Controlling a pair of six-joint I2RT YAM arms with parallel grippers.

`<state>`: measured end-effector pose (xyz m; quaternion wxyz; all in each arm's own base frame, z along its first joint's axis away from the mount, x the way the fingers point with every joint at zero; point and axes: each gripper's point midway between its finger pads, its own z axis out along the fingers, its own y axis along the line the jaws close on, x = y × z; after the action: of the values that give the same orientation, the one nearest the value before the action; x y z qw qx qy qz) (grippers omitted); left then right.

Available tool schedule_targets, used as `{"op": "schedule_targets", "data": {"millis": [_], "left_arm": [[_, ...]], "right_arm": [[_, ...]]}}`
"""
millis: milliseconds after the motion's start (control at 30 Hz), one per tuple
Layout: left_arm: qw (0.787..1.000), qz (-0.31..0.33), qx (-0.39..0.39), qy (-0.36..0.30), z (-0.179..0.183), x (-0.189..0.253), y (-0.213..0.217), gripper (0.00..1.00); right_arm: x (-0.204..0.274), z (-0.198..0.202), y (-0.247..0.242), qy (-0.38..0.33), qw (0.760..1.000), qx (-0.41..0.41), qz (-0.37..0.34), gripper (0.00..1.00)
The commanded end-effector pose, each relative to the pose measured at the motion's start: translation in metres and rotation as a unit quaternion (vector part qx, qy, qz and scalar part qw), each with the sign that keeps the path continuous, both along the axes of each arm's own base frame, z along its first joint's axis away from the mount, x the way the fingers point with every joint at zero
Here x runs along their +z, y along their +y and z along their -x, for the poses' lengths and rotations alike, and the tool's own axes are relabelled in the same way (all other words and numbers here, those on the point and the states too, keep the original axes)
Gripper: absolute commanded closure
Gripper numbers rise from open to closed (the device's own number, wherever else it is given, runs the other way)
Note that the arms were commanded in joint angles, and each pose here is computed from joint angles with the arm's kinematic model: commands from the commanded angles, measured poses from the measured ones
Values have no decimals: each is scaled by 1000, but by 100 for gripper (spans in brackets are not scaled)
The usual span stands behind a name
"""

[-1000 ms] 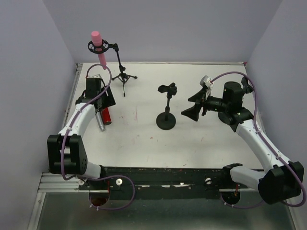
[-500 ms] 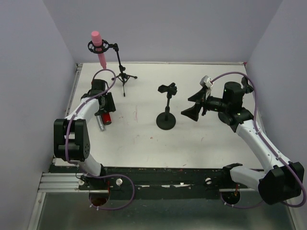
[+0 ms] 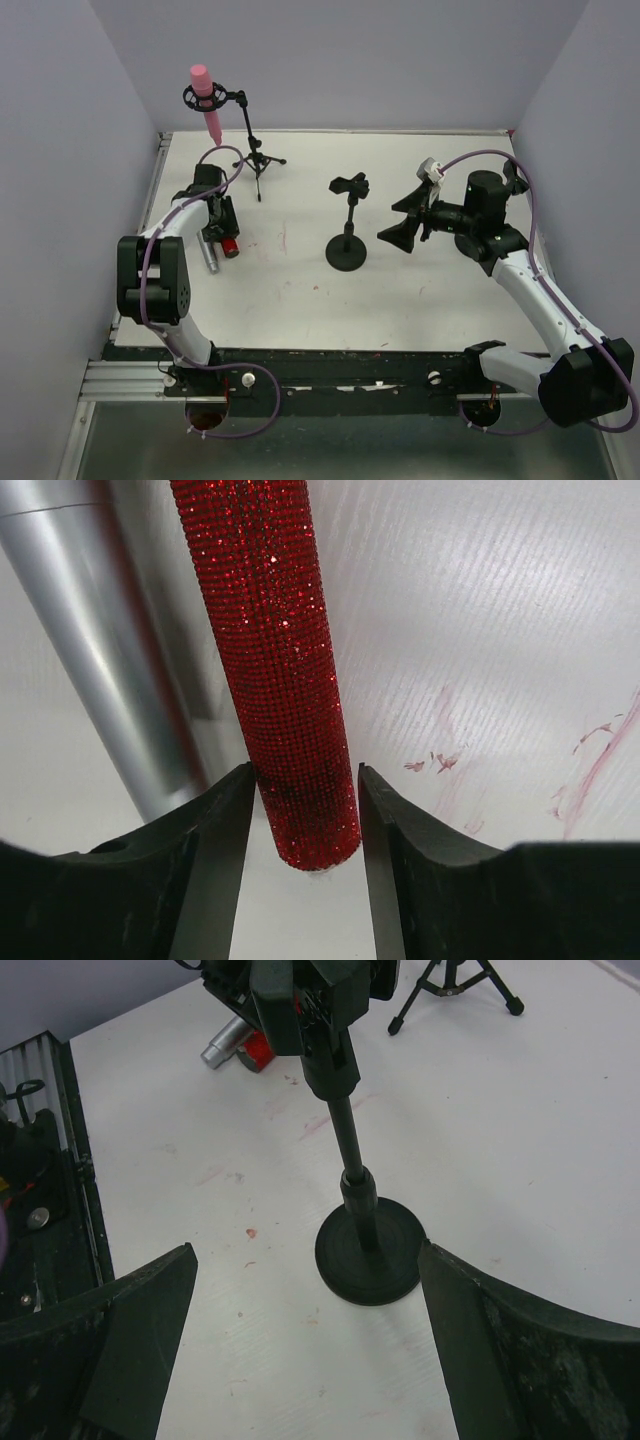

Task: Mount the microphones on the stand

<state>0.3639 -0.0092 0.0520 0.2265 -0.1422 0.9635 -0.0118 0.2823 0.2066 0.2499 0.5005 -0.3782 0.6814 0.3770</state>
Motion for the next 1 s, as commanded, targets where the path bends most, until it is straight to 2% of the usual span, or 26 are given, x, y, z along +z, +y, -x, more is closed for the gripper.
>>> {"op": "schedule_targets", "data": {"millis": [0,67,167,367,600,700,800,867,967], "left_arm": [[999,42,-23,22,1,-3,-15,48],[998,51,-33,32,6,-5,-22,50],[995,70,-47,50,18,-7,-35,60],[990,86,-82,75,57,-10,-64,60],[985,73,-120,97,93,-15,-84,59],[987,57,-116,91,88,-12,-79,53],[989,44,-118,83,73,-4,-78,37],[989,37,-119,76,58,3,-78,30],[989,29,-123,71,34,10,-80,25]], "right_arm": [[1,-3,-3,-13,1000,-9,1,0],[1,-3,-4,-13,1000,-11,1,0],[2,-3,-4,-15,1000,-11,1,0],[6,-1,-4,-18,1000,-9,0,0],[8,0,-4,-21,1000,-7,-1,0],[8,0,-4,-21,1000,-7,-1,0],[7,0,-4,-21,1000,-7,-1,0],[6,0,-4,-20,1000,-7,0,0],[6,-1,-4,-23,1000,-9,2,0]]}}
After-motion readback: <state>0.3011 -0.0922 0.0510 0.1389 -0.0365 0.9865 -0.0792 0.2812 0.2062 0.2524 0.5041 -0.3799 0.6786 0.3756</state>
